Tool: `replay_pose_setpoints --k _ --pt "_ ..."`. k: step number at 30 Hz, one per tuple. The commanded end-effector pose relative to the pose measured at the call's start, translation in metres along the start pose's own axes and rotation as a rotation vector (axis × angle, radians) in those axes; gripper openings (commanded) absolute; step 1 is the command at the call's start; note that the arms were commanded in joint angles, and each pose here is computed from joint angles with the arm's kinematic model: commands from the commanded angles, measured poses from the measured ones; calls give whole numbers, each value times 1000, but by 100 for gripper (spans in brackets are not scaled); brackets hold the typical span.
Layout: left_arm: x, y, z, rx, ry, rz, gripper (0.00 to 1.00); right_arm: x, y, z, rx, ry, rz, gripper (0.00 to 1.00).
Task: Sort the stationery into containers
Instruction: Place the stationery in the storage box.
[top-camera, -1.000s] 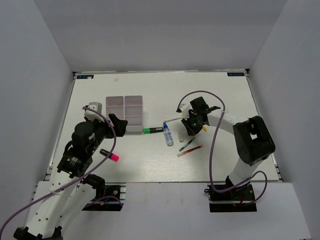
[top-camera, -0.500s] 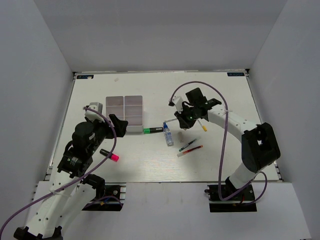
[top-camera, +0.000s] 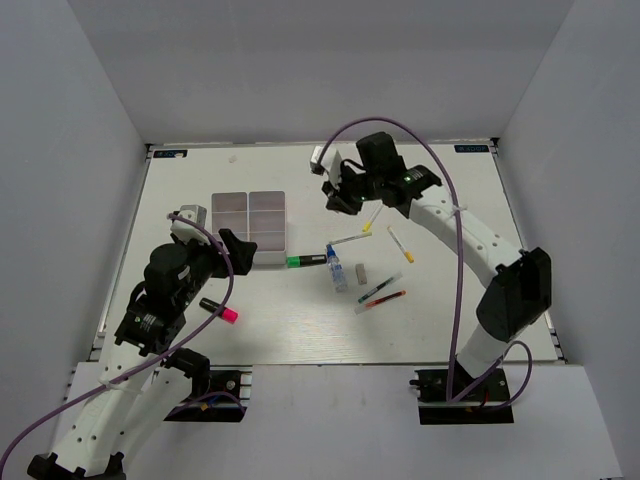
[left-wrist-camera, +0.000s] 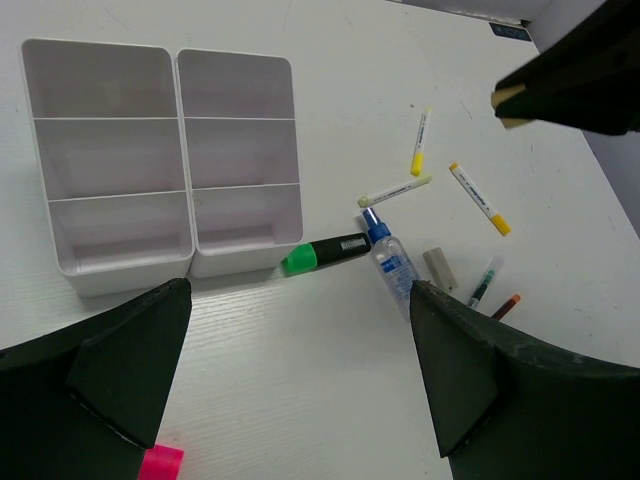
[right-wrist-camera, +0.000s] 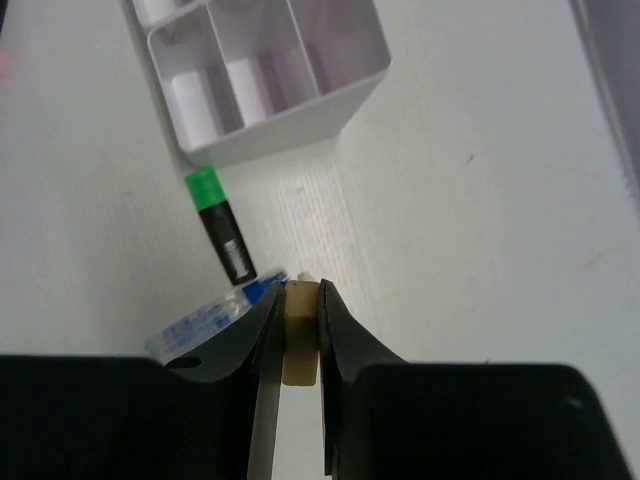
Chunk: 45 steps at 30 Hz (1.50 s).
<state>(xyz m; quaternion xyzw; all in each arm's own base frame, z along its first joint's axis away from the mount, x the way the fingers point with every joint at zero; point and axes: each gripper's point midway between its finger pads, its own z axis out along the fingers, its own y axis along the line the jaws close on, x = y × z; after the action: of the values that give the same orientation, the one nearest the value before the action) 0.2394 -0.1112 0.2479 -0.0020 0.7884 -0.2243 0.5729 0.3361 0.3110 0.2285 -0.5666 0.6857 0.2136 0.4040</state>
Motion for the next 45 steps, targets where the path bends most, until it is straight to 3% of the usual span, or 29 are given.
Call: replay_pose_setpoints --k 1,12,24,36,45 --pt "0 0 -1 7 -4 11 100 -29 -6 19 -32 -75 -113 0" --pt "-5 2 -4 -3 -30 11 100 -57 -8 97 -164 -131 -292 0" --pt "-7 1 -6 0 -38 20 100 -91 -14 128 -178 -236 -386 0" --pt "-6 0 -6 9 -35 30 100 -87 -8 163 -226 -290 -401 1" --pt "-2 0 -3 11 -15 30 100 -83 -9 170 -221 -291 -387 54"
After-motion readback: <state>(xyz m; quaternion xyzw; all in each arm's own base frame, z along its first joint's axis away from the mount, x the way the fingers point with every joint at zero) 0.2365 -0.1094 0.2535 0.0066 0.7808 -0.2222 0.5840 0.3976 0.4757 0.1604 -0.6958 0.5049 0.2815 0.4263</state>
